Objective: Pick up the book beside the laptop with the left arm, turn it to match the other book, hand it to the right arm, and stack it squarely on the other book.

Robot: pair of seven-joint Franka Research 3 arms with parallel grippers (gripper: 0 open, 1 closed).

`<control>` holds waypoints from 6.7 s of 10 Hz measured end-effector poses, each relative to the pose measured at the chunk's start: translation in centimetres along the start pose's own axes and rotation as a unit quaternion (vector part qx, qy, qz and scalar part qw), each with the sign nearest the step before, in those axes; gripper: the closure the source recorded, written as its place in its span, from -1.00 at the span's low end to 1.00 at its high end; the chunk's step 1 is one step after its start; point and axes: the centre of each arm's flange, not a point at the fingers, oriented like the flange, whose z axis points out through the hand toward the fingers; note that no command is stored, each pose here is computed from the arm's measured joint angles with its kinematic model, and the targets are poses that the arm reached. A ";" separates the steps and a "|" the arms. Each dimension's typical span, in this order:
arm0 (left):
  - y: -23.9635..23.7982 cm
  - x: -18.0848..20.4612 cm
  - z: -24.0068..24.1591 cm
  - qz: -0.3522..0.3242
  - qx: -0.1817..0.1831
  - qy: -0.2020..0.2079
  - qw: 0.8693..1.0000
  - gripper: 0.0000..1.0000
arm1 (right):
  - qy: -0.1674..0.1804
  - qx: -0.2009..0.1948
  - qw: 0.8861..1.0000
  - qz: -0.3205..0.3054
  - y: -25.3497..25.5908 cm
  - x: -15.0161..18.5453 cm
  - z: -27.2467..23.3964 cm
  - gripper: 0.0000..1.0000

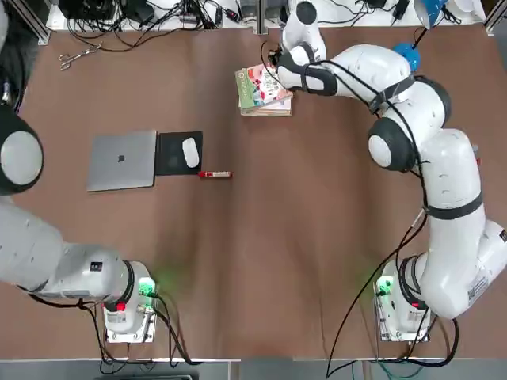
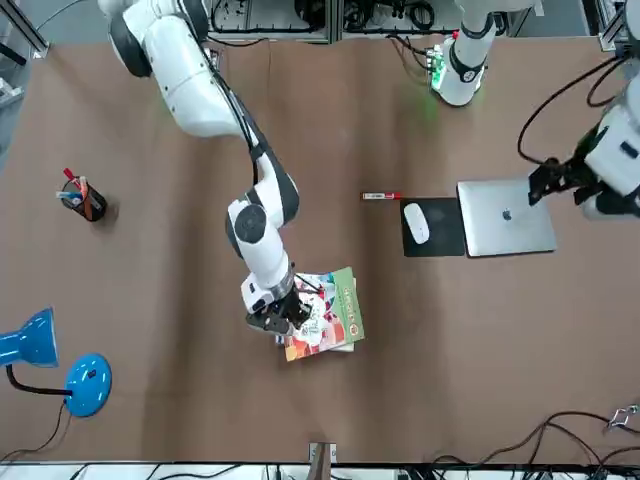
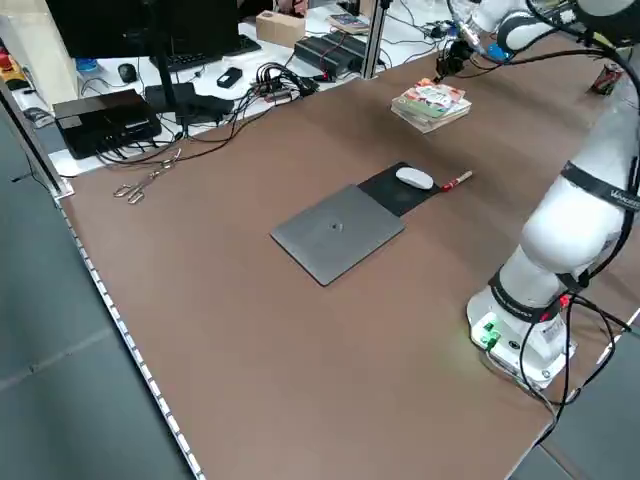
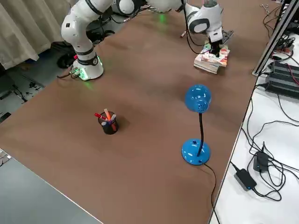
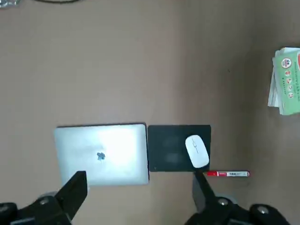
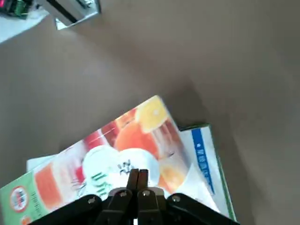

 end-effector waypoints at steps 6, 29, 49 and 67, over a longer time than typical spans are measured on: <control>-1.7 0.5 2.4 0.022 0.000 -0.022 1.000 -1.00 | -0.005 -0.009 1.000 0.000 0.7 -0.3 1.5 0.99; 1.2 1.4 2.1 0.049 -0.005 -0.014 0.999 -1.00 | 0.012 -0.039 0.972 0.232 1.3 -2.0 1.1 0.99; 1.4 1.7 1.6 0.051 -0.006 -0.006 0.999 -1.00 | 0.006 -0.055 0.951 0.305 2.5 -3.0 0.5 0.93; 1.5 1.7 1.6 0.051 -0.006 -0.007 0.999 -1.00 | -0.013 -0.078 0.954 0.291 1.9 -4.1 -0.3 0.93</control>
